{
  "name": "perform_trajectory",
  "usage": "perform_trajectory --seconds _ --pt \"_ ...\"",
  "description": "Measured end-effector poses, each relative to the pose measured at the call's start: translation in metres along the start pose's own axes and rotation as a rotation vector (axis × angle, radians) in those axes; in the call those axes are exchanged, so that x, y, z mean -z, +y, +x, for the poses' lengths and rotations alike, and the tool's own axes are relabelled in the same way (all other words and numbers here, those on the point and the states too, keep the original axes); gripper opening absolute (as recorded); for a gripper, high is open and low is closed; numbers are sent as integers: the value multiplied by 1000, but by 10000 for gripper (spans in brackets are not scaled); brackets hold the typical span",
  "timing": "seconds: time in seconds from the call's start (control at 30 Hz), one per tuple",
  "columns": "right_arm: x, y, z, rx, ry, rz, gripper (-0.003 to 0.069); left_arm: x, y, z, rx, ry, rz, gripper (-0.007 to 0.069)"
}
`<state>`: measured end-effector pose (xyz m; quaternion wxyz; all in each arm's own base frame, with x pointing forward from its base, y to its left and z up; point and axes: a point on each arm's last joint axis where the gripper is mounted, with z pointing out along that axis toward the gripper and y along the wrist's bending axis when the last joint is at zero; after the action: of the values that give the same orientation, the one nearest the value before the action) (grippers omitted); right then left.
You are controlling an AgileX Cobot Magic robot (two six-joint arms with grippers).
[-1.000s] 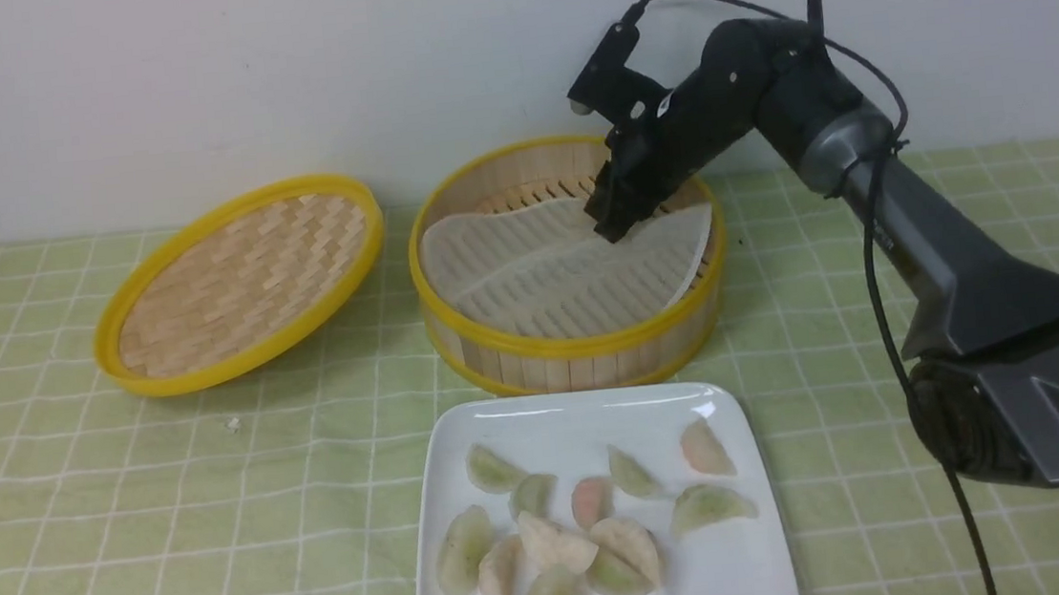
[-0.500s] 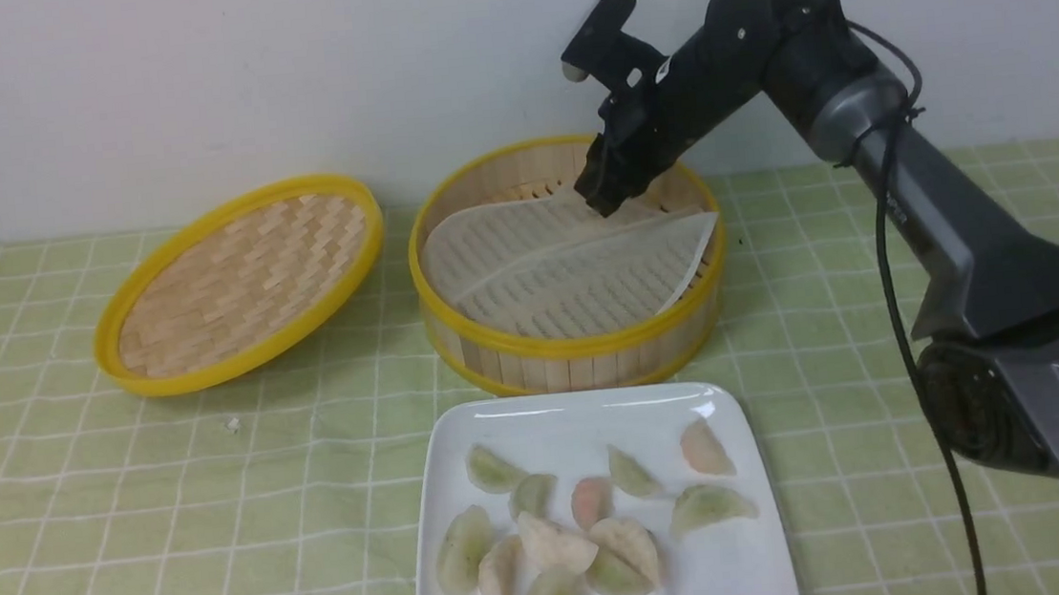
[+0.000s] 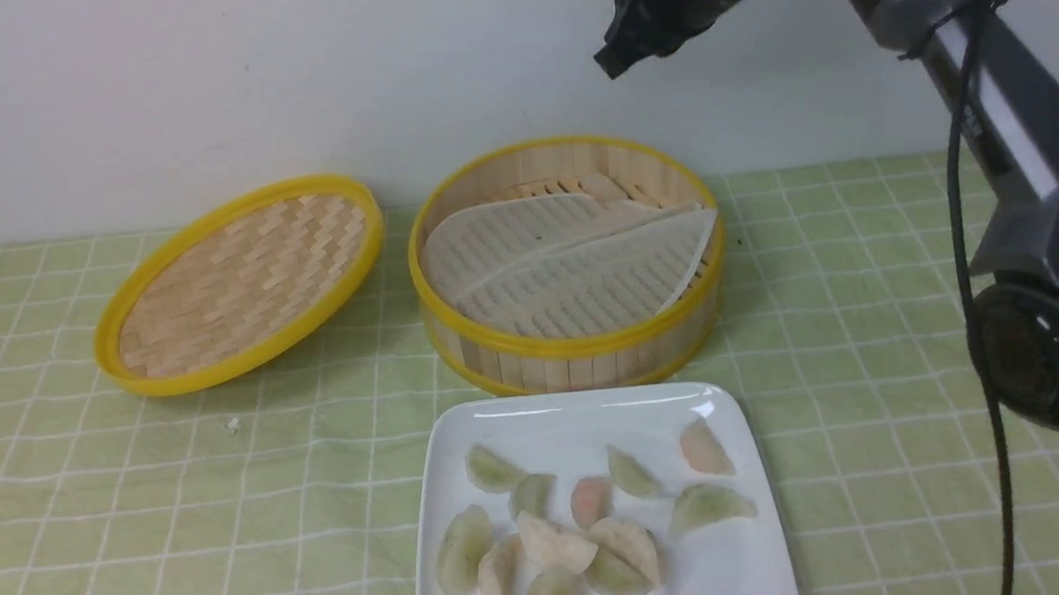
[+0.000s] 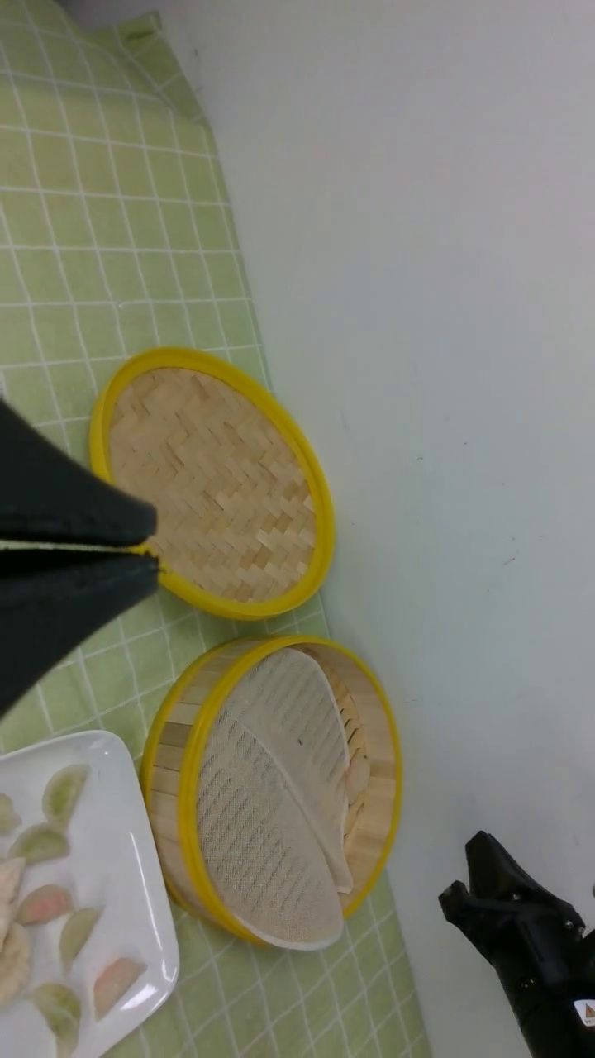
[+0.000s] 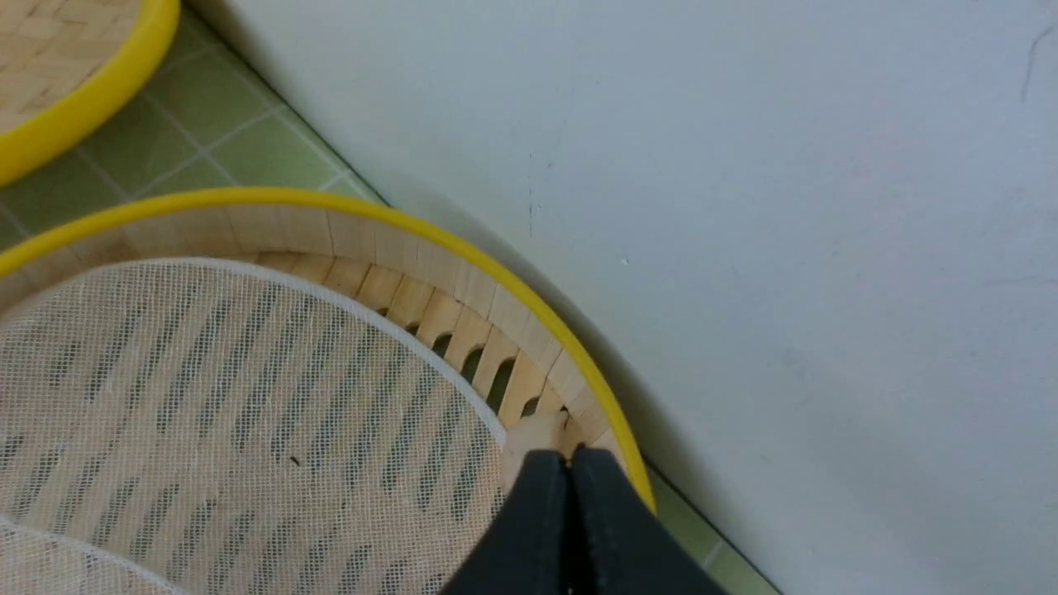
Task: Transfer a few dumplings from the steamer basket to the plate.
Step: Use the right arm to grab a dumpling from inside the steamer
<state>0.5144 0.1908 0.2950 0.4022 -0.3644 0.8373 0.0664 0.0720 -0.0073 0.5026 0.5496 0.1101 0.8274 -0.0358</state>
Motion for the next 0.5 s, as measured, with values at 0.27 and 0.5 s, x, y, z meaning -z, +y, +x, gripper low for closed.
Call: perform_trajectory --seconds 0.27,0.5 --pt "-56 7 37 82 92 -62 82 0 -3 1 8 10 29 -6" --pt "-98 7 60 125 60 -30 355 0 -3 1 8 10 29 -6"
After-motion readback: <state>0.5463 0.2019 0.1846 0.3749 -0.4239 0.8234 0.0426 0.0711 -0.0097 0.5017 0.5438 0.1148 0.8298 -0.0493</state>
